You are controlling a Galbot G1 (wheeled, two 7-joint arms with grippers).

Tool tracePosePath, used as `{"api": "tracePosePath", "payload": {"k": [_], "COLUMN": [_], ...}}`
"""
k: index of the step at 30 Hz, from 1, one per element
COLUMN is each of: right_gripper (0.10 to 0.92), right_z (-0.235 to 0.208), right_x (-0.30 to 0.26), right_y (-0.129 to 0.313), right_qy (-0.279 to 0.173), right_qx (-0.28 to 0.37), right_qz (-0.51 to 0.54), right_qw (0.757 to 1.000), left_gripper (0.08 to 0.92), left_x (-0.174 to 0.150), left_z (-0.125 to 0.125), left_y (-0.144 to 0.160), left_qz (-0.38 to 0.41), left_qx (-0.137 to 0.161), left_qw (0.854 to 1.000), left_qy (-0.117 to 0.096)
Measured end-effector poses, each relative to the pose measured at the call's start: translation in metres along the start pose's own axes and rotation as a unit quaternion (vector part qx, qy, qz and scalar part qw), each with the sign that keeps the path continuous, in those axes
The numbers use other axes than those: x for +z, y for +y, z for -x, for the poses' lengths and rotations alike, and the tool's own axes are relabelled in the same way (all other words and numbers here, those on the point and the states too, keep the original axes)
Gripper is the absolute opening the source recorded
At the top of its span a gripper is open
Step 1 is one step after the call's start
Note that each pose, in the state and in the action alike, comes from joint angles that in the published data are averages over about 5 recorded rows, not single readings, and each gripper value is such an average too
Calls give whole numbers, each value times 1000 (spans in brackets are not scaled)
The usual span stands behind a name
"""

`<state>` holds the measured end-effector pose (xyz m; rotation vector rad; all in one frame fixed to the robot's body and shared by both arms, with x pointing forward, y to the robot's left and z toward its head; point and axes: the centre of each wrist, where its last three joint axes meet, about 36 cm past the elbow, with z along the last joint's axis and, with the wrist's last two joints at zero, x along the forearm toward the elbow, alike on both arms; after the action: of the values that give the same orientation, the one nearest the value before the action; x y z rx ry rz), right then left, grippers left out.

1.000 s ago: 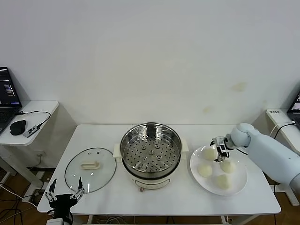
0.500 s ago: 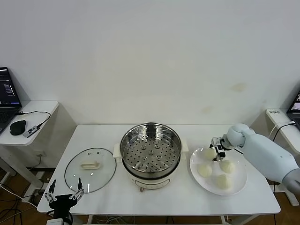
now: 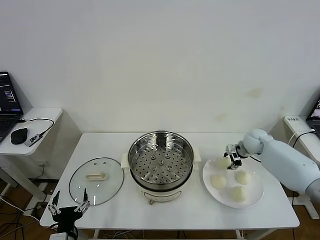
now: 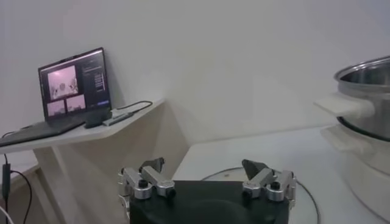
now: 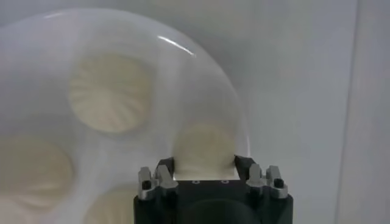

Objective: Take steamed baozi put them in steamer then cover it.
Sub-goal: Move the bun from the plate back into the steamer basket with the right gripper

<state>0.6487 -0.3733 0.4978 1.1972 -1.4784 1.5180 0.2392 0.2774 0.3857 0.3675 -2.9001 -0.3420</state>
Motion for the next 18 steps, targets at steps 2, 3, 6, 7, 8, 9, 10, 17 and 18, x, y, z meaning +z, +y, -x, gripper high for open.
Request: {"api": "tracePosePath", "payload": {"k": [2,3,6,7,8,9,10,17,18], "right_gripper": [628,628,628,628,628,629,629,636,635], "right_z": [-15,-23,-48,-56,-65,-74,-83,-139,-145], "right_x": [-1,-3,-11,-15,-20,-24,-29,-77,-85], "right_y": [-6,-9,-21,-26,-31,-36,-42,-78,-82], "right_qy": [-5,-9,-22,-26,-31,-36,-40,-73,-78], "right_qx": [7,11,26,31,36,42,48,82,85], "right_qz": [-1,-2,-9,-12,-16,-20,-25,-69,-77], "right_qw": [1000,1000,999,999,999,998,998,992,990], "left_gripper": [823,823,823,823,823,823,823,823,823], "left_x": [0,0,-1,-2,-2,-3,-3,-4,-4], "left_z": [0,1,2,2,2,3,3,9,10], "left_y": [0,0,-1,0,0,0,0,3,3], "left_qz": [0,0,-2,-3,-5,-6,-8,-39,-45], "left_qx": [2,2,4,5,6,7,8,15,17], "left_qw": [1000,1000,1000,1000,1000,1000,1000,999,999], "left_qy": [0,0,0,0,-1,0,0,9,10]}}
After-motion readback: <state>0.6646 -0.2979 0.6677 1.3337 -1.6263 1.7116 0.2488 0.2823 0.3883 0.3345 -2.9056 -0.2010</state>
